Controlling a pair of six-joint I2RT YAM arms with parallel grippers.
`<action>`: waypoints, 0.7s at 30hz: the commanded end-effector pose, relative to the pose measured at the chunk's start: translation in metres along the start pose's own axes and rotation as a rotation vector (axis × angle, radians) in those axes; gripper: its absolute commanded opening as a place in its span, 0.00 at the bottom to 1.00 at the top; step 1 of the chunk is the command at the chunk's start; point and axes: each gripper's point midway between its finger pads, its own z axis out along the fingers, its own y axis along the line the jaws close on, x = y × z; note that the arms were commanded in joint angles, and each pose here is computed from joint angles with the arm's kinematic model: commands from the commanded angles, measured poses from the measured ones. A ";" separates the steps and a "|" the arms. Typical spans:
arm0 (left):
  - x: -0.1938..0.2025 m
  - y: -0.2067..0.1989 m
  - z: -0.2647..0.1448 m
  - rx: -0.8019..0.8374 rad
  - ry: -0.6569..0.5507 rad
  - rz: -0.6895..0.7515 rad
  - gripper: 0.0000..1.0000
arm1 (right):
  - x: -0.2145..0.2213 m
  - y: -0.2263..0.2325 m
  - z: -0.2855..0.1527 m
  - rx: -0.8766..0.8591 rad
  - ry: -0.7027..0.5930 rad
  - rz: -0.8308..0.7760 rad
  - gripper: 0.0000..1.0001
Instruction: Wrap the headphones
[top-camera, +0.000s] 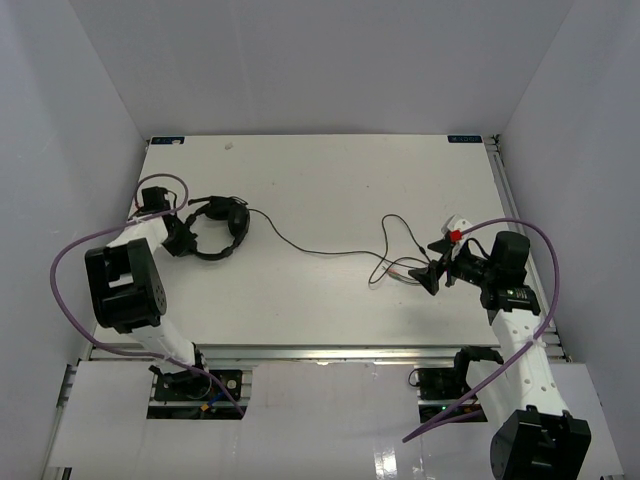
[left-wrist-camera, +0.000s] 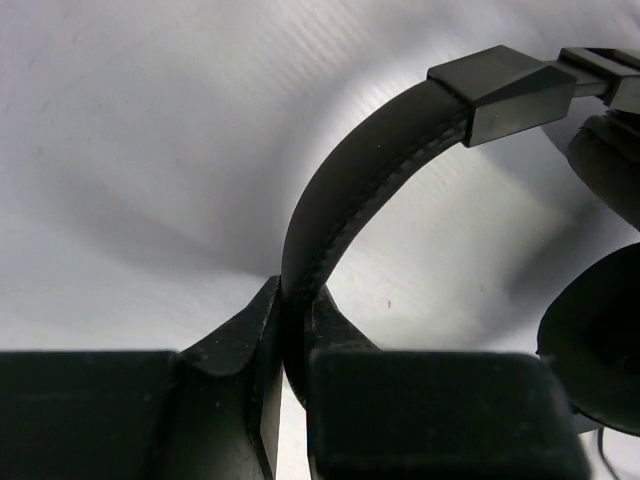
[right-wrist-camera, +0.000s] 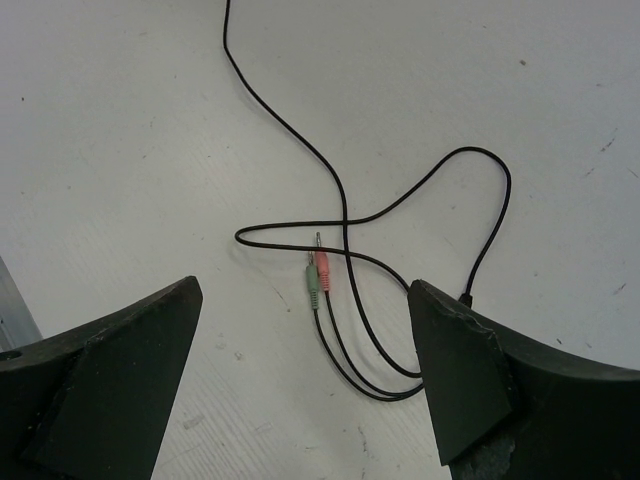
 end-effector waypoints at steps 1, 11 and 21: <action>-0.014 -0.044 -0.065 0.150 -0.150 0.150 0.00 | -0.005 0.017 0.001 -0.100 -0.058 -0.095 0.90; 0.078 -0.146 -0.176 0.524 -0.085 0.391 0.00 | -0.056 0.031 -0.012 -0.231 -0.145 -0.400 0.90; 0.168 -0.224 -0.280 0.730 -0.004 0.608 0.00 | -0.093 0.022 -0.002 -0.205 -0.323 -0.366 0.90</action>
